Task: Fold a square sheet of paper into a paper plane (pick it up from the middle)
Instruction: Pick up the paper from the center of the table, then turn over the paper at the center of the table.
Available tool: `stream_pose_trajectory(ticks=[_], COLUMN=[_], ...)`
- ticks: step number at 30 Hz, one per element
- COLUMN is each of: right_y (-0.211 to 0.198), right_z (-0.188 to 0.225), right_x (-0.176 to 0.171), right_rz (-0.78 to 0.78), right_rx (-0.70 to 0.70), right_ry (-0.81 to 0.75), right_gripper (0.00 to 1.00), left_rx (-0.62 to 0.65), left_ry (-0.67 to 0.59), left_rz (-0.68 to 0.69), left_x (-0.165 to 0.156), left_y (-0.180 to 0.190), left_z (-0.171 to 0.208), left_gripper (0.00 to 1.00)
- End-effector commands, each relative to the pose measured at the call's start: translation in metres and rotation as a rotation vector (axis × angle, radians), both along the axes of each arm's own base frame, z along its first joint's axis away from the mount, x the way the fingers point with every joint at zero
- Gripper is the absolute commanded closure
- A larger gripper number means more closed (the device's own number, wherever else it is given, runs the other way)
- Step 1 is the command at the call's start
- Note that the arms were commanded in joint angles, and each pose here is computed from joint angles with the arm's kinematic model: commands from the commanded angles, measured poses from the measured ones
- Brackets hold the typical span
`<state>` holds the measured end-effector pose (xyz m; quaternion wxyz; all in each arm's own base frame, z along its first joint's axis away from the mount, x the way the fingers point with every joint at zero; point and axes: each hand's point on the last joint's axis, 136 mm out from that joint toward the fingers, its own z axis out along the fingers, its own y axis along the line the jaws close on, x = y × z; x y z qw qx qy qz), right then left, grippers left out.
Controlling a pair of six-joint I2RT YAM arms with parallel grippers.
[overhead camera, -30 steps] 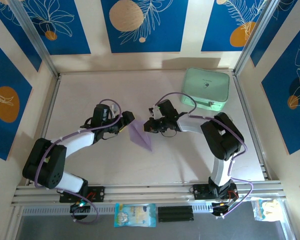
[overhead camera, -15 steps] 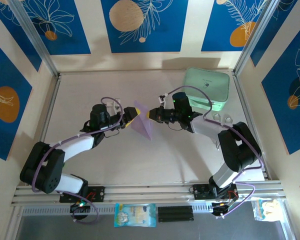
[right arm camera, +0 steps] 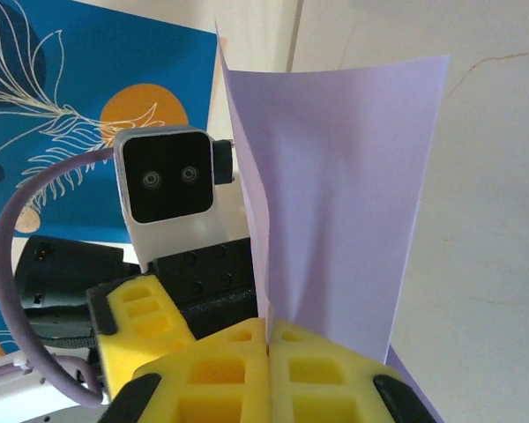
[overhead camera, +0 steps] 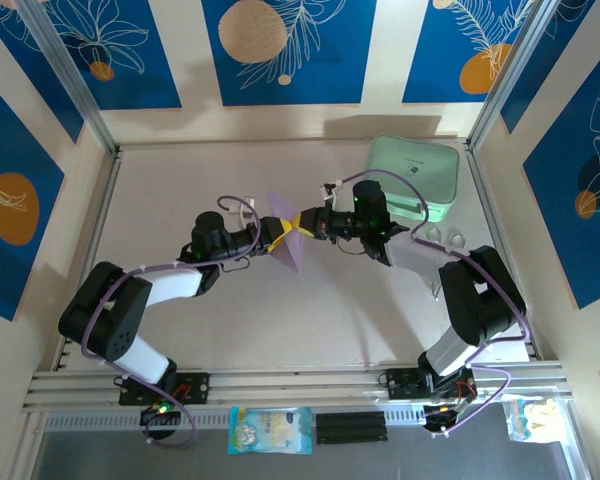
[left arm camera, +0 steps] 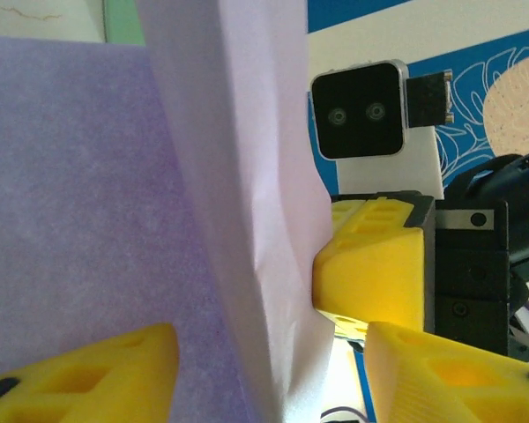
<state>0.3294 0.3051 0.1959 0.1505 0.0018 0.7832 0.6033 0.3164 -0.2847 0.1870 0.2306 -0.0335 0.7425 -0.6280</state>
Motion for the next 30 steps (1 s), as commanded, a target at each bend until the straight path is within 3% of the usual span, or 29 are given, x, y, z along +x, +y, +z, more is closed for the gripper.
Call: stream_pose_trajectory(ticks=[1, 7, 23, 26, 30], right_y=[0.0, 0.0, -0.006, -0.007, -0.018], right_z=[0.0, -0.007, -0.015, -0.013, -0.014], right_x=[-0.002, -0.001, 0.0, -0.001, -0.001], right_rz=[0.02, 0.024, 0.018, 0.014, -0.029], right_rx=[0.028, 0.03, 0.025, 0.022, -0.027], right_ry=[0.03, 0.053, 0.075, 0.065, 0.047], right_gripper=[0.98, 0.98, 0.92, 0.86, 0.69], left_rx=[-0.047, -0.056, -0.028, -0.012, 0.029], left_ry=[-0.08, -0.102, -0.07, -0.062, -0.065], left_rz=[-0.047, -0.058, -0.041, -0.034, -0.022], left_x=[-0.002, -0.003, 0.003, 0.004, 0.006], left_y=[-0.008, -0.01, -0.01, -0.009, -0.007], left_z=[0.023, 0.028, 0.02, 0.016, 0.012], left_gripper=[0.48, 0.62, 0.84, 0.89, 0.91])
